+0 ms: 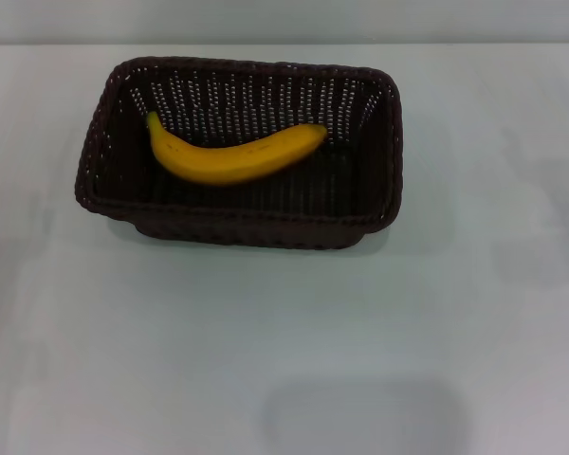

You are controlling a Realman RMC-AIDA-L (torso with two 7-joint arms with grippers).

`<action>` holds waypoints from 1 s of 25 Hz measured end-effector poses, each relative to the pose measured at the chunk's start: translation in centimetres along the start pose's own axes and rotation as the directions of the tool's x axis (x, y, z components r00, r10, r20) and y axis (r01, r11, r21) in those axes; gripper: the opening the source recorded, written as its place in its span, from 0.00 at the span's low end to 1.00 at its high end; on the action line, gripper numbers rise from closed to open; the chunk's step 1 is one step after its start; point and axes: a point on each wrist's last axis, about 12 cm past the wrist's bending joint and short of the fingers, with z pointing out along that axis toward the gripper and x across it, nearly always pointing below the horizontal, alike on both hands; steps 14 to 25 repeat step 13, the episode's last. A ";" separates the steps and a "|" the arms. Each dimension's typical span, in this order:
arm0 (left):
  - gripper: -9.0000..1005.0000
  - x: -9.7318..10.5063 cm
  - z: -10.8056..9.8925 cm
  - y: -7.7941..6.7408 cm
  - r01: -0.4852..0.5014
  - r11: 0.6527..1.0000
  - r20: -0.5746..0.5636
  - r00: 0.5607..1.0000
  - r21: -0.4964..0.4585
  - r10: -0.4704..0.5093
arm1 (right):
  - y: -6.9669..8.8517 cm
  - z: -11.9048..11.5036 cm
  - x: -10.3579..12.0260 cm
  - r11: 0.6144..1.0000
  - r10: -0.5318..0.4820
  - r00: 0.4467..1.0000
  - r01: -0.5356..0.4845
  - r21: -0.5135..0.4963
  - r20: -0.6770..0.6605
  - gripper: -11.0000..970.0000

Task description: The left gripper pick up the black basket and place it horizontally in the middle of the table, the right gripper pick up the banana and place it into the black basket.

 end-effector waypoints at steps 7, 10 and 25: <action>0.79 0.4 -1.0 -0.4 0.009 1.000 0.009 1.000 0.007 -0.009 | -0.2 -0.9 0.5 1.000 0.003 1.000 -0.002 0.003 -0.017 0.88; 0.80 0.8 -1.5 -0.9 -0.021 1.000 0.021 1.000 0.014 0.021 | -0.3 -1.5 0.6 1.000 0.015 1.000 -0.015 0.010 -0.008 0.88; 0.80 0.7 -2.1 -1.3 -0.051 0.998 0.053 0.997 0.022 0.050 | -0.4 -1.8 0.5 1.000 0.022 1.000 -0.022 0.009 0.008 0.88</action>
